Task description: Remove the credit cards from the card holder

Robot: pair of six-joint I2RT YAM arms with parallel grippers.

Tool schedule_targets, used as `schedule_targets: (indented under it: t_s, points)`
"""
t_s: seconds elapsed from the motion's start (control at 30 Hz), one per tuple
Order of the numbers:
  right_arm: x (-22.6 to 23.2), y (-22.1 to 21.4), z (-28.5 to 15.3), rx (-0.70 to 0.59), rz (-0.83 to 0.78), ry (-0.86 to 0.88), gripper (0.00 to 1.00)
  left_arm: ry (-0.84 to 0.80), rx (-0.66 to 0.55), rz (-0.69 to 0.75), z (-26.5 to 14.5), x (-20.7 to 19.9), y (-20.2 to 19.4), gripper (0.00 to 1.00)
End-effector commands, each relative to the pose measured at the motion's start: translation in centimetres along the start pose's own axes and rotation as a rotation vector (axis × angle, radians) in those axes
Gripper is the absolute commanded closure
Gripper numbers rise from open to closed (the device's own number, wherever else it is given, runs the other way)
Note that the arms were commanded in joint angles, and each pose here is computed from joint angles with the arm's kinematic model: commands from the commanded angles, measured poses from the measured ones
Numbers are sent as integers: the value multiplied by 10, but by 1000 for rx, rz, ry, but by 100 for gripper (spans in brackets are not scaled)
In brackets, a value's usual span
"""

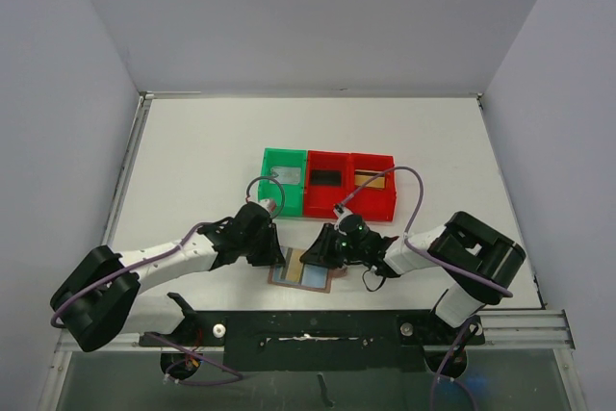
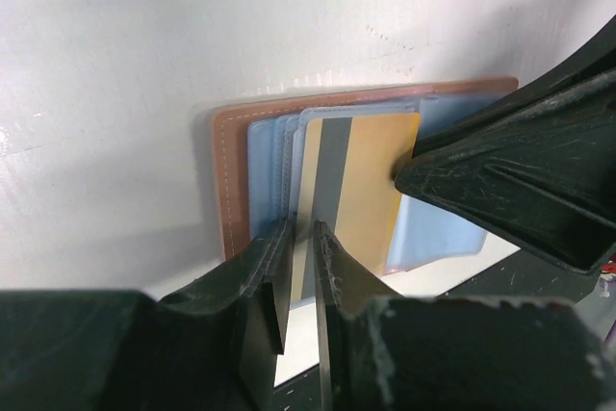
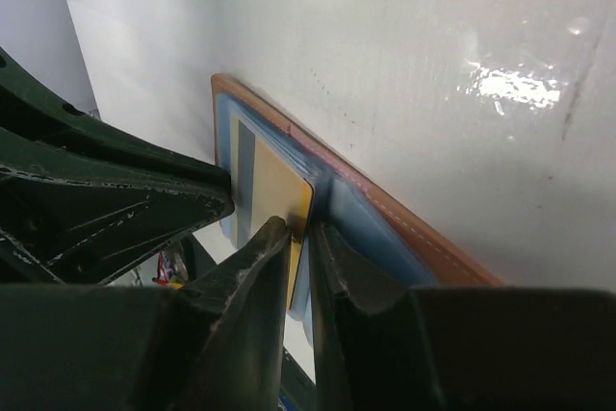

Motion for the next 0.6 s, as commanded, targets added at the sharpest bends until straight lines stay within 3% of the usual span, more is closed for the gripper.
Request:
schedule_targets:
  t_s: [0.0, 0.07, 0.13, 0.37, 0.57]
  points:
    - [12, -6, -1, 33, -5, 82, 82, 11, -55, 11, -4, -2, 9, 85]
    - [13, -7, -1, 37, -2, 90, 70, 12, -63, 11, -5, -3, 10, 85]
    - [12, -6, -2, 23, 6, 89, 70, 14, -63, 10, -6, -2, 9, 85]
    - [9, -6, -4, 7, 14, 95, 92, 11, -54, 7, -6, -1, 7, 85]
    - [13, -3, -4, -2, 16, 102, 100, 4, -51, 7, -7, -1, 6, 85]
Point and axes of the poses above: each gripper's point midway between its finger pads, its own z axis out along the fingers, its own x axis along the line the jaws close on, y = z × x, the point moved 4 cm from there along -z, back along the fingers, and after that the axes turned 5 degrees about -z, right-handed, at the moved point
